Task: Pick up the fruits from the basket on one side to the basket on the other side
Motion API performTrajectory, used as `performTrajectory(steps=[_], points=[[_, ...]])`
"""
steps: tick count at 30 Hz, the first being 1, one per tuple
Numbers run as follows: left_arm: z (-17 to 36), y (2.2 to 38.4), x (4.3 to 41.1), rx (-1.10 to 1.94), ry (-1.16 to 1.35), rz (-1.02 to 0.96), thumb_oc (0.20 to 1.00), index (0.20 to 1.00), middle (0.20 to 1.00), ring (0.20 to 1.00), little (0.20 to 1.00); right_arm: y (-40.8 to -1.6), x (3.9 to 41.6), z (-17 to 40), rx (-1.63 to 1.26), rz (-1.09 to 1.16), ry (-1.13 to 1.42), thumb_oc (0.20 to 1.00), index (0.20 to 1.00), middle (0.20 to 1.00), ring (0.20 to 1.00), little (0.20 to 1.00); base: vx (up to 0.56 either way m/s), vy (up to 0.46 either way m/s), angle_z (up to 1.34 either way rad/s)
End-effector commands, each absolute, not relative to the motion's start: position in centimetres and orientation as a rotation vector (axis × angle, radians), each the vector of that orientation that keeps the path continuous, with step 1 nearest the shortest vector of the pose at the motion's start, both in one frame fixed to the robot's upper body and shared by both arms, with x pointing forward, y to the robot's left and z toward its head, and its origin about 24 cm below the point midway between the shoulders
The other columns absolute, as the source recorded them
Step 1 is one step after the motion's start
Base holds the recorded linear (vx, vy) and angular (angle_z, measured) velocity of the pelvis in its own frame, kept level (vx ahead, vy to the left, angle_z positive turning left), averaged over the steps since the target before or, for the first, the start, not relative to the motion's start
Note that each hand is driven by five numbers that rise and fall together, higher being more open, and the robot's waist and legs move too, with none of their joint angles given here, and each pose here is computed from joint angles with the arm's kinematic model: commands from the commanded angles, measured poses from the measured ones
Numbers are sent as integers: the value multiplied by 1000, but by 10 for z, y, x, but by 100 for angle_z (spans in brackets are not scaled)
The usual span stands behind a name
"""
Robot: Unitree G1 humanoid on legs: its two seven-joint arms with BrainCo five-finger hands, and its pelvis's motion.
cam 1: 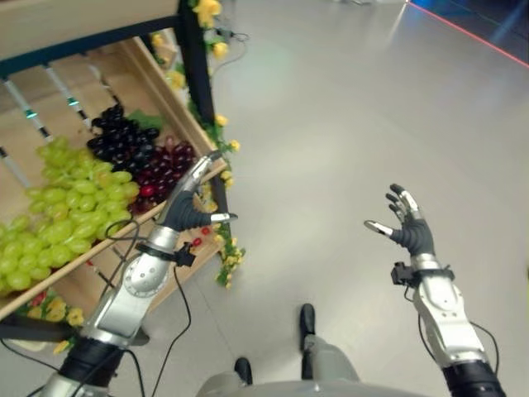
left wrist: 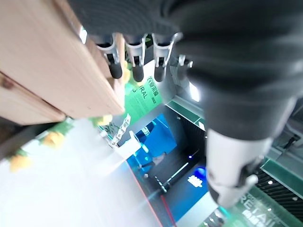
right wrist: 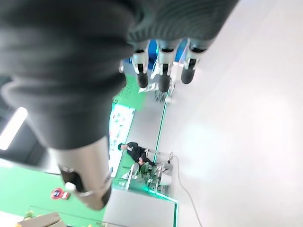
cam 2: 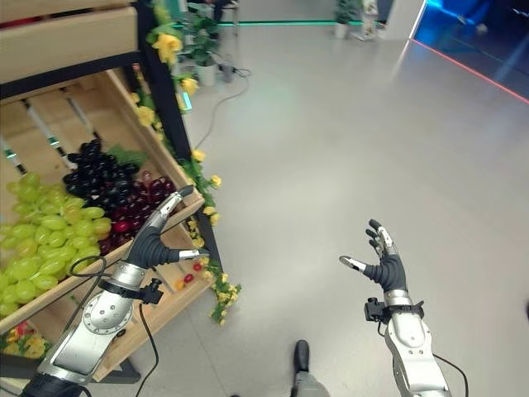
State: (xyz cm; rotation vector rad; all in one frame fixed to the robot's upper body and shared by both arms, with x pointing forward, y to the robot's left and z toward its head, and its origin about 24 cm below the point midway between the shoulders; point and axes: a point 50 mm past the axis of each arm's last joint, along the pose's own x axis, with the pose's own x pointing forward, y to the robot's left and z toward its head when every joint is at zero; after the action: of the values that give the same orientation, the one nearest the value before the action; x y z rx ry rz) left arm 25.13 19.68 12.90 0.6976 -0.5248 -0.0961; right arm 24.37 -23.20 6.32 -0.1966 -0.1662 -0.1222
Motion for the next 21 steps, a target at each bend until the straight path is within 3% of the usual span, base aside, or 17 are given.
performTrajectory(steps=[1, 11, 21], points=[[143, 195, 247, 605, -608, -83, 1000, 1000, 1000, 1000, 1000, -234, 255, 99, -174, -148, -353, 1000, 1000, 1000, 1000, 1000, -205, 16, -65], [117, 214, 242, 537, -450, -7, 1000, 1000, 1000, 1000, 1000, -228, 260, 77, -148, -163, -255, 1000, 1000, 1000, 1000, 1000, -89, -136, -123], [109, 210, 247, 389, -409, 28, 1000, 1000, 1000, 1000, 1000, -224, 254, 75, -126, -138, -250, 1000, 1000, 1000, 1000, 1000, -17, -388, -113]])
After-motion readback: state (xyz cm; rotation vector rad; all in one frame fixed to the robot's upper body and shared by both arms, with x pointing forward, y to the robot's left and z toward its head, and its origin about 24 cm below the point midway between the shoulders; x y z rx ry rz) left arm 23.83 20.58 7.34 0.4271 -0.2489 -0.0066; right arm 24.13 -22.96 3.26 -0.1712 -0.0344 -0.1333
